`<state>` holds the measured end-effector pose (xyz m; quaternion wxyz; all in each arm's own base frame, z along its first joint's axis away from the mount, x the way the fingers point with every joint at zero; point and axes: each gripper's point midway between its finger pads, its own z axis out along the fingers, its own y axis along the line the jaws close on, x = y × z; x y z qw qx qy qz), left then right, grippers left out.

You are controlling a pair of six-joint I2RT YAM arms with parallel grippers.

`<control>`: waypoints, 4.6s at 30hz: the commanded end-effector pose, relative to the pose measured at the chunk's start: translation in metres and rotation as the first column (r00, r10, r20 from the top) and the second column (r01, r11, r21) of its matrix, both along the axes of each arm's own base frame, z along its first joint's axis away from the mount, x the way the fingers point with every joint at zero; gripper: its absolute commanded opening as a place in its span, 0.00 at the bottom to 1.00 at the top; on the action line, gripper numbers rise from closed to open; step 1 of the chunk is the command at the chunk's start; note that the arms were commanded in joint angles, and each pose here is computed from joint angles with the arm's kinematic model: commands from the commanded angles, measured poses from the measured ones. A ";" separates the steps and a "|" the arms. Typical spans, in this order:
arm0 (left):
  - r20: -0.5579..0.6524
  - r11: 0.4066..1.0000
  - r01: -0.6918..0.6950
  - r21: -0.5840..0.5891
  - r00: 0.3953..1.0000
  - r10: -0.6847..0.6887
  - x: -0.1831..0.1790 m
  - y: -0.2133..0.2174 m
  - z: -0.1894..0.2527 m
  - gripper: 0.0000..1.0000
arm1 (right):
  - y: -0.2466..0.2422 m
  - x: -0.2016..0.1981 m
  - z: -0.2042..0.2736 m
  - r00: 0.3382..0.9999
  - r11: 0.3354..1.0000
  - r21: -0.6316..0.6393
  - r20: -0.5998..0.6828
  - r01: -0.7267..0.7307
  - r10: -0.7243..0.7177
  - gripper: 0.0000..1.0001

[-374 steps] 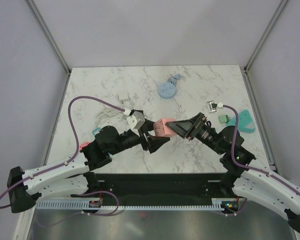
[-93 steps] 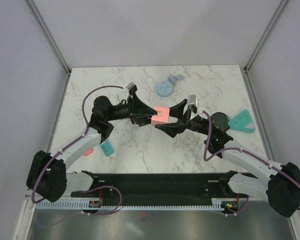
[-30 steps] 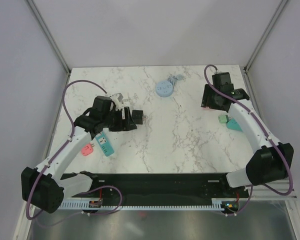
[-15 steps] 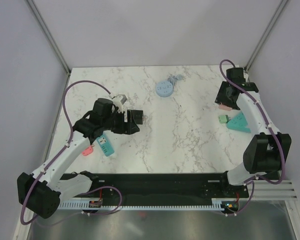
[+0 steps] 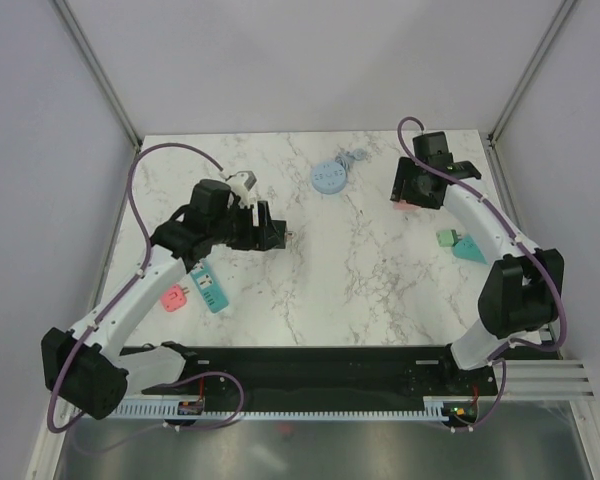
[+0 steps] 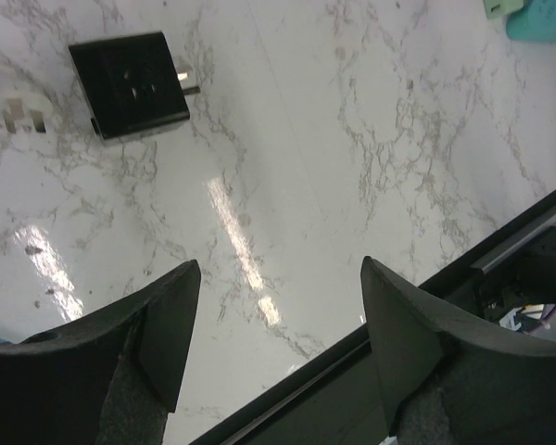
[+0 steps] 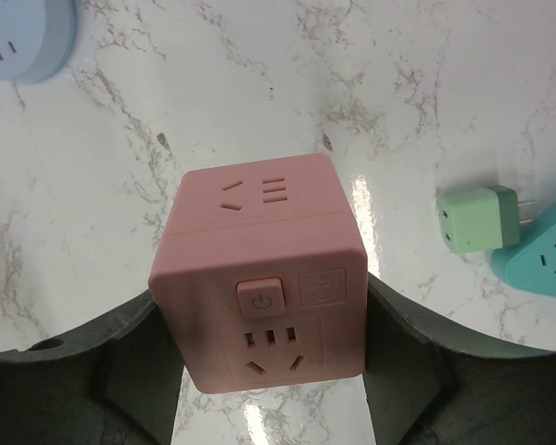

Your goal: Insert the plug

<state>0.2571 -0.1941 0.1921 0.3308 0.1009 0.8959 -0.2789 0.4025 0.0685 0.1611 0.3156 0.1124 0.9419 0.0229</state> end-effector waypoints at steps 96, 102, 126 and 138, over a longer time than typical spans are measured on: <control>-0.075 0.954 -0.279 -0.112 0.959 0.272 0.180 -0.092 -0.032 0.60 | 0.082 -0.007 0.069 0.963 0.964 0.027 0.054 -0.266 0.264 0.00; 0.000 0.951 -0.306 -0.040 0.952 0.306 0.132 -0.036 -0.015 0.63 | 0.101 0.047 0.036 0.977 0.978 0.039 -0.047 -0.206 0.208 0.00; 0.263 0.982 -0.017 -0.190 0.962 0.068 0.338 -0.157 -0.044 0.64 | 0.075 0.017 0.051 0.963 0.965 0.085 0.136 -0.247 0.235 0.00; 0.404 0.984 -0.020 -0.180 0.910 0.093 0.369 -0.193 -0.073 0.74 | 0.101 0.007 0.085 0.912 0.909 0.199 0.268 -0.367 0.310 0.00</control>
